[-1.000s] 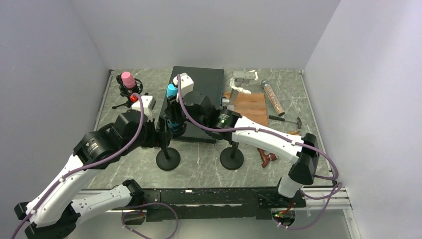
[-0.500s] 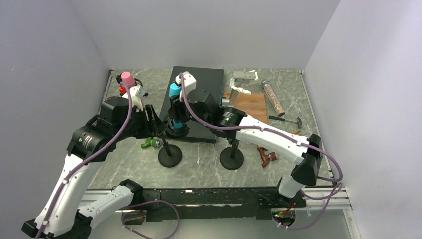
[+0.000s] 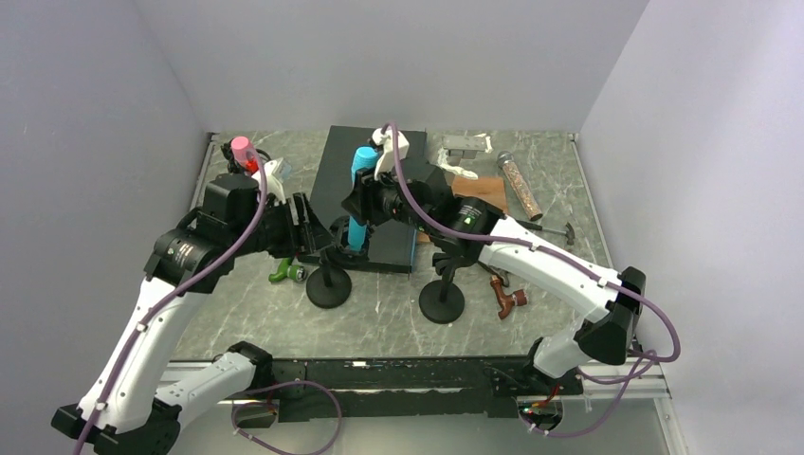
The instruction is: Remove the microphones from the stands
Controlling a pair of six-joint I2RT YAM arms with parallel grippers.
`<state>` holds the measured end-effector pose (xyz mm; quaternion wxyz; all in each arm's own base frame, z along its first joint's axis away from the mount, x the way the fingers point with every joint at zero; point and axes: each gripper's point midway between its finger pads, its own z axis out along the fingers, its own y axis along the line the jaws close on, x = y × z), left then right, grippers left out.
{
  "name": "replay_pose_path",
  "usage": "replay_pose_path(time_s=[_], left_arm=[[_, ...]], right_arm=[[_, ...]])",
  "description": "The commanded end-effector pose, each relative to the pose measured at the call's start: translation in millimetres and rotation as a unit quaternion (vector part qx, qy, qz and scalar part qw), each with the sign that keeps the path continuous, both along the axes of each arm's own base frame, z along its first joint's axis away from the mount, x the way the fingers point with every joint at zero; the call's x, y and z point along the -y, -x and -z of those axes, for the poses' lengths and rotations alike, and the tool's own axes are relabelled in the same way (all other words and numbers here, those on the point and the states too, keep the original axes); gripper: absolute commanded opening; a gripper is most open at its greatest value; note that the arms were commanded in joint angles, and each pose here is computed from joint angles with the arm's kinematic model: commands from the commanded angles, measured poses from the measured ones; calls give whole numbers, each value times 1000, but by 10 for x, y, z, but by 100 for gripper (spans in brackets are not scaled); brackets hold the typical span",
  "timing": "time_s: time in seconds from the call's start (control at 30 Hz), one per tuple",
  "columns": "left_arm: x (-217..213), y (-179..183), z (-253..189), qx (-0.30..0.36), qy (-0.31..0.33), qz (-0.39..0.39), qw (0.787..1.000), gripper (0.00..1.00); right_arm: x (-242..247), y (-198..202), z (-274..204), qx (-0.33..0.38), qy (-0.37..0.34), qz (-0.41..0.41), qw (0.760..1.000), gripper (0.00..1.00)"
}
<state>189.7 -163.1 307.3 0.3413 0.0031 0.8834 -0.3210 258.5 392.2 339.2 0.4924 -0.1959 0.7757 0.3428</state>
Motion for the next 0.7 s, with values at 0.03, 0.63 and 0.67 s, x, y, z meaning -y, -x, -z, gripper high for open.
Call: replay_pose_path(time_s=[0.03,0.63,0.67], left_arm=[[30,-66,-13,0,17,-2,1000,64],[-62,-450,41,9,15,-20,1000,62],[-75,-464,57,9,14,-22,1000,60]], right_arm=[[45,-28,-38,-9,-7,-4,1000,0],[-46,-116,-117,0,8,-23,1000,0],[-51,-116,-126,0,6,-24,1000,0]])
